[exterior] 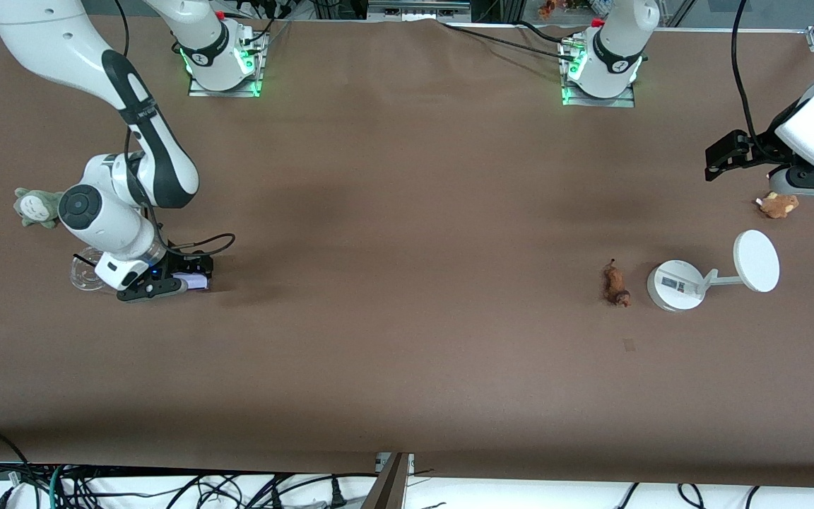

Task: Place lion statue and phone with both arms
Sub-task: 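Carry the phone with the right gripper toward the clear cup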

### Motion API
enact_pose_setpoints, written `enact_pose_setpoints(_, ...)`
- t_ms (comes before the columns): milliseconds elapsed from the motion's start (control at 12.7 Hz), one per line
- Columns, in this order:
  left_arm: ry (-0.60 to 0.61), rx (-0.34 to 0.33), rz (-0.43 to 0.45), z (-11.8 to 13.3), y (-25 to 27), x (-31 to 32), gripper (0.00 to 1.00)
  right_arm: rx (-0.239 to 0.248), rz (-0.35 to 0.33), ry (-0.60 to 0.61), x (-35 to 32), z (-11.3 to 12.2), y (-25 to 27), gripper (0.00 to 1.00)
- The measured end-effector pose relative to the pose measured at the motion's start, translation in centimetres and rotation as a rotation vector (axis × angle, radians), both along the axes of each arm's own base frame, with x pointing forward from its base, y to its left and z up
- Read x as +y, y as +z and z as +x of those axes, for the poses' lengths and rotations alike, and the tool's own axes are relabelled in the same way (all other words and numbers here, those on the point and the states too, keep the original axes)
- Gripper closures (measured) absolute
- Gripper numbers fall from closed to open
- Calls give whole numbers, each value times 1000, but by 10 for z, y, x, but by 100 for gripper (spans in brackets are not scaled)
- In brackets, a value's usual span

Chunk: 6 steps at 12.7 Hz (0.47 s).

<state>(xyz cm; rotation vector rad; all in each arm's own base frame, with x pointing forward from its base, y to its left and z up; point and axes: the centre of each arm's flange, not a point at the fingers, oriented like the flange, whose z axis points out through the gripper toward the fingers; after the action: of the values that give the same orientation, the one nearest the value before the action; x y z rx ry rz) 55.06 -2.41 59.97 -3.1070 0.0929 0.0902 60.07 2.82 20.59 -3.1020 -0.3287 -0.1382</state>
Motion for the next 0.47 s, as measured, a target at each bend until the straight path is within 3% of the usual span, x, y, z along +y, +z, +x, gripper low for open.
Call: enact_pose_setpoints(472, 0, -4, 0, 1, 2, 0, 0, -29, 2, 0, -10, 2, -24, 15)
